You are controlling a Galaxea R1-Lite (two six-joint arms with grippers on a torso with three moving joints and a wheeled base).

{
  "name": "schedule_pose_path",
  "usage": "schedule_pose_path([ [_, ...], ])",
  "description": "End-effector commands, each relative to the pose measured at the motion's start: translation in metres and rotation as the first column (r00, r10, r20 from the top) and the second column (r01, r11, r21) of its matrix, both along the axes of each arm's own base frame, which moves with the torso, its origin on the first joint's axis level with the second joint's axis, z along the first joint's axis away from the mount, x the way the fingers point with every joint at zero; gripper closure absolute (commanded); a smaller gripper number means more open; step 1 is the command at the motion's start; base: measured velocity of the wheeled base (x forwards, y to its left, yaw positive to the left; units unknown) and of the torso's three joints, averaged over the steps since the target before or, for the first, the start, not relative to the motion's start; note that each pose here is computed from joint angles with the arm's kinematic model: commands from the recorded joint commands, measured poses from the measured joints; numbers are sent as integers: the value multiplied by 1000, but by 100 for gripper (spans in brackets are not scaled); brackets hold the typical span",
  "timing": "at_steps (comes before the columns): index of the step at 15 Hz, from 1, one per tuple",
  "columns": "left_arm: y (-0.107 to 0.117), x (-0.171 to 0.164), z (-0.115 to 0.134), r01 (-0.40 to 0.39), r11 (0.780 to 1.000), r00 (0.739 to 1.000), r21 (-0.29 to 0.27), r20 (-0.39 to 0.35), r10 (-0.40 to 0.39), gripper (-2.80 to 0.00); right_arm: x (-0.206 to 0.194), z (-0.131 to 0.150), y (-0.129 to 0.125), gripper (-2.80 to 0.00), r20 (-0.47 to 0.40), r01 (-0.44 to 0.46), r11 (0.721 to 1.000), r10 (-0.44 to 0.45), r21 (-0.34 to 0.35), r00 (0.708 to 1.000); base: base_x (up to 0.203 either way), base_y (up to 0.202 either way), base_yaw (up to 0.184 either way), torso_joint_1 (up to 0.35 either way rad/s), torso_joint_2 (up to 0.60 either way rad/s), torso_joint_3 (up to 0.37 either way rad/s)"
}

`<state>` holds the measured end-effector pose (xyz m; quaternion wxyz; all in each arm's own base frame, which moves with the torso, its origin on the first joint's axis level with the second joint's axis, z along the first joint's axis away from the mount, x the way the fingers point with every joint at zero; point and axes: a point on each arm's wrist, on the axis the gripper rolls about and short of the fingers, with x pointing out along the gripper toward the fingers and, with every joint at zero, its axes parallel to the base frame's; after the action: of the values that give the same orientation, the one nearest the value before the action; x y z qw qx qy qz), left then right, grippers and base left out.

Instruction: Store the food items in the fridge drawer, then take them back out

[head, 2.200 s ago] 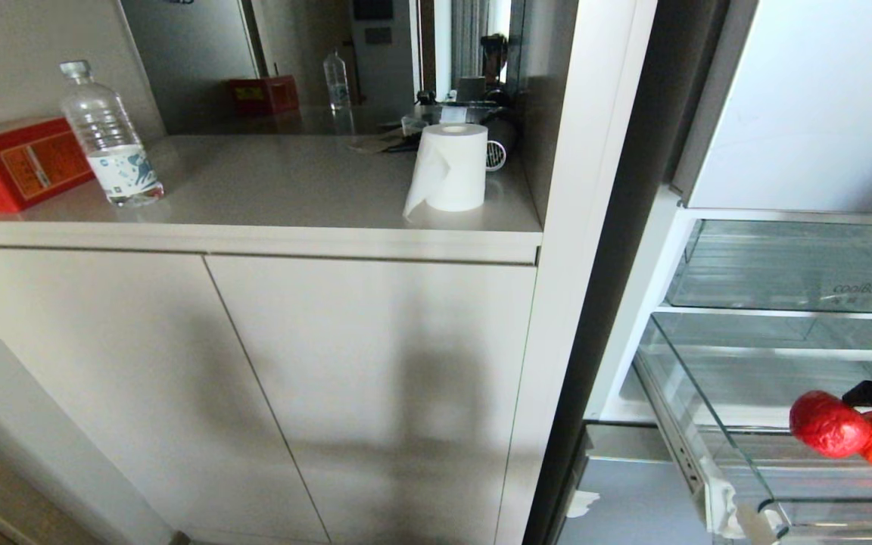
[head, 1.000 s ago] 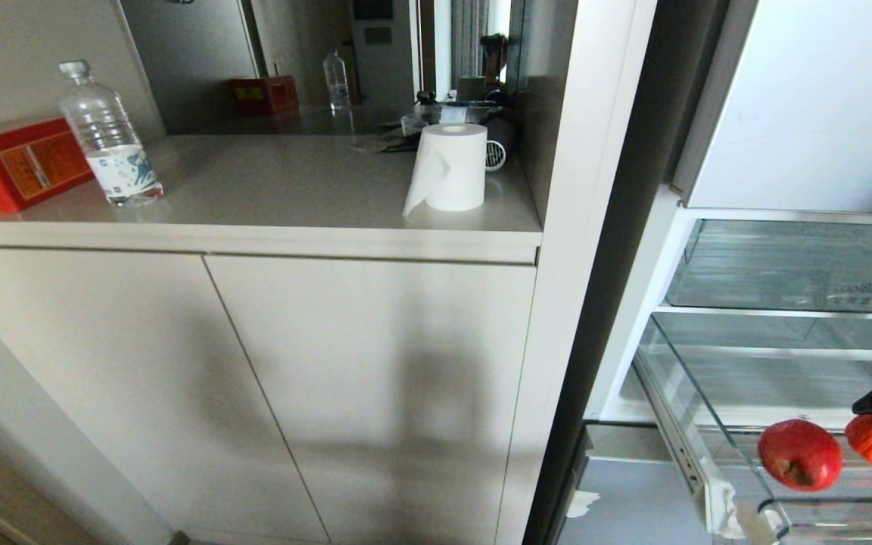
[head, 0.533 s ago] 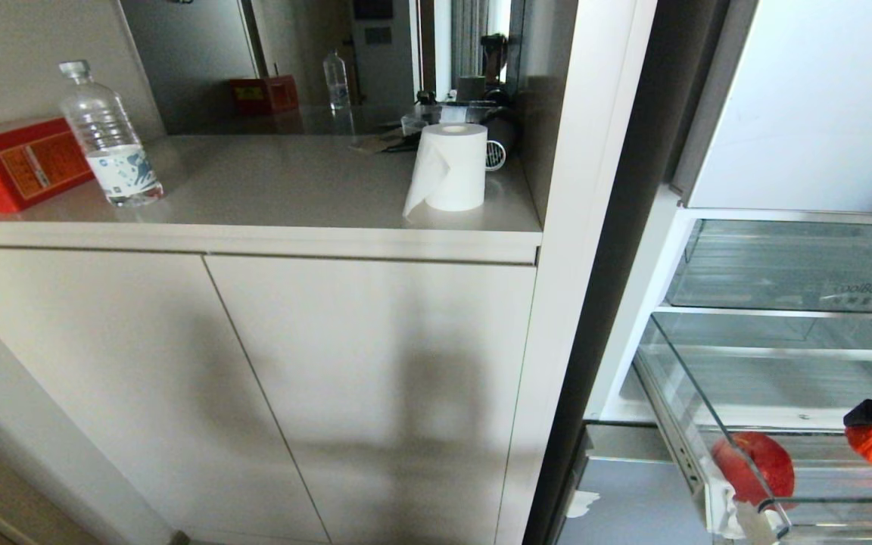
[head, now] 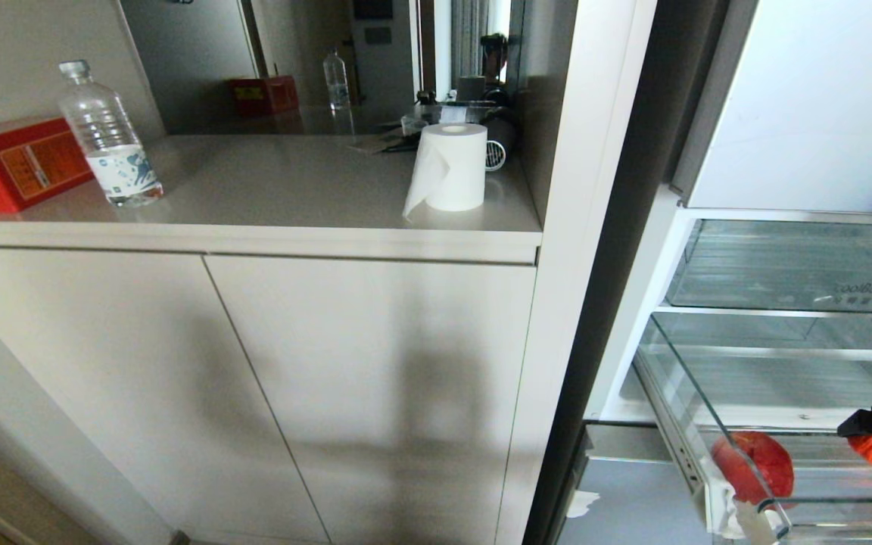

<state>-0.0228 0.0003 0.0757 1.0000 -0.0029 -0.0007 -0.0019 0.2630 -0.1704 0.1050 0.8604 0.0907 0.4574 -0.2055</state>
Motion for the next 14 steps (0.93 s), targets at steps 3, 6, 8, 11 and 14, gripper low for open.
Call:
schedule_pose_path([
  [3,0,0,0,1,1000,1000,0,1,-1,0,1,-1,0,0,-3,-1,1000,1,2,1000,0,0,0,0,0,0],
  [6,0,0,0,-1,1000,1000,0,0,1,0,-1,3,1,0,11,-1,1000,1,-3,1000,0,0,0,0,0,0],
  [8,0,0,0,-1,1000,1000,0,2,1,0,-11,29,8,0,95,-16,1000,18,-23,995,0,0,0,0,0,0],
  [11,0,0,0,-1,1000,1000,0,0,1,0,-41,76,30,0,258,-60,996,76,-69,963,0,0,0,0,0,0],
  [14,0,0,0,0,1000,1000,0,1,0,0,-84,111,59,0,384,-65,987,117,-148,916,0,0,0,0,0,0],
])
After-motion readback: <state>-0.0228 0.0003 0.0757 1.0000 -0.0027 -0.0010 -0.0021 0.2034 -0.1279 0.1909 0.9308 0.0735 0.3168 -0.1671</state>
